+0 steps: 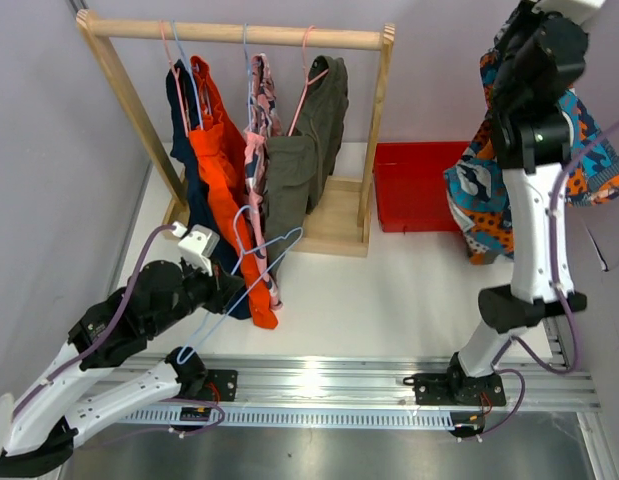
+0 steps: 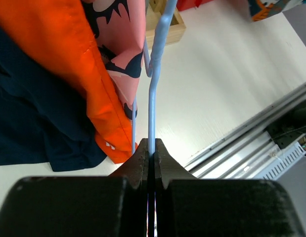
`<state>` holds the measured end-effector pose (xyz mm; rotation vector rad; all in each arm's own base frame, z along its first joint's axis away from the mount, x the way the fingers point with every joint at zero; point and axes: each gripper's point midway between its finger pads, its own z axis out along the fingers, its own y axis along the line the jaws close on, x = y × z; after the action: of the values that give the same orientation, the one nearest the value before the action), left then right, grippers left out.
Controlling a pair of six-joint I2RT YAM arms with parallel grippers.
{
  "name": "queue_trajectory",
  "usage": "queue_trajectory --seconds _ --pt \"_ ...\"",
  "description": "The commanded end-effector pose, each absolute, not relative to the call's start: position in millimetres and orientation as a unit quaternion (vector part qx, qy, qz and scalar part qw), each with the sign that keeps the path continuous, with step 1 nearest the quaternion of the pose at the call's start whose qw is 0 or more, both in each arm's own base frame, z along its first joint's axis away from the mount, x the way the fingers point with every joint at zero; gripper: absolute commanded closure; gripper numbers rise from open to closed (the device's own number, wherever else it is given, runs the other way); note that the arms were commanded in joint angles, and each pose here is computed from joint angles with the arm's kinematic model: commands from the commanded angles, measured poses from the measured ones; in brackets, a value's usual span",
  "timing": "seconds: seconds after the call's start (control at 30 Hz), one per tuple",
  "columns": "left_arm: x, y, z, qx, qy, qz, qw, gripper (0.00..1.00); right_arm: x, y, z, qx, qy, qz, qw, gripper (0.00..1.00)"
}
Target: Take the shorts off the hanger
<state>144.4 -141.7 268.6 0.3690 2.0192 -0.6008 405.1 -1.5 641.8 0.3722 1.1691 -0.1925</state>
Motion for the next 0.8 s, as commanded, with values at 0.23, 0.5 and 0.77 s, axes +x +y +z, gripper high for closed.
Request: queue_trajectory --seconds 0.23,0.5,0.77 --pt "152.7 -127.6 273.4 0.108 0.793 -0.253 0.544 1.0 469.0 -50.7 673.1 0.183 0.449 -0.06 0.873 1.0" --pt "162.6 -130.0 258.3 0.101 0.81 -0.225 0.531 1.0 522.7 -51.9 615.6 0.183 0.496 0.004 0.849 1.0" --pt "162.8 -132.9 272.3 0.111 0.804 -0.23 0.537 1.0 556.2 -31.8 384.2 0.217 0.674 0.07 0.702 0.26"
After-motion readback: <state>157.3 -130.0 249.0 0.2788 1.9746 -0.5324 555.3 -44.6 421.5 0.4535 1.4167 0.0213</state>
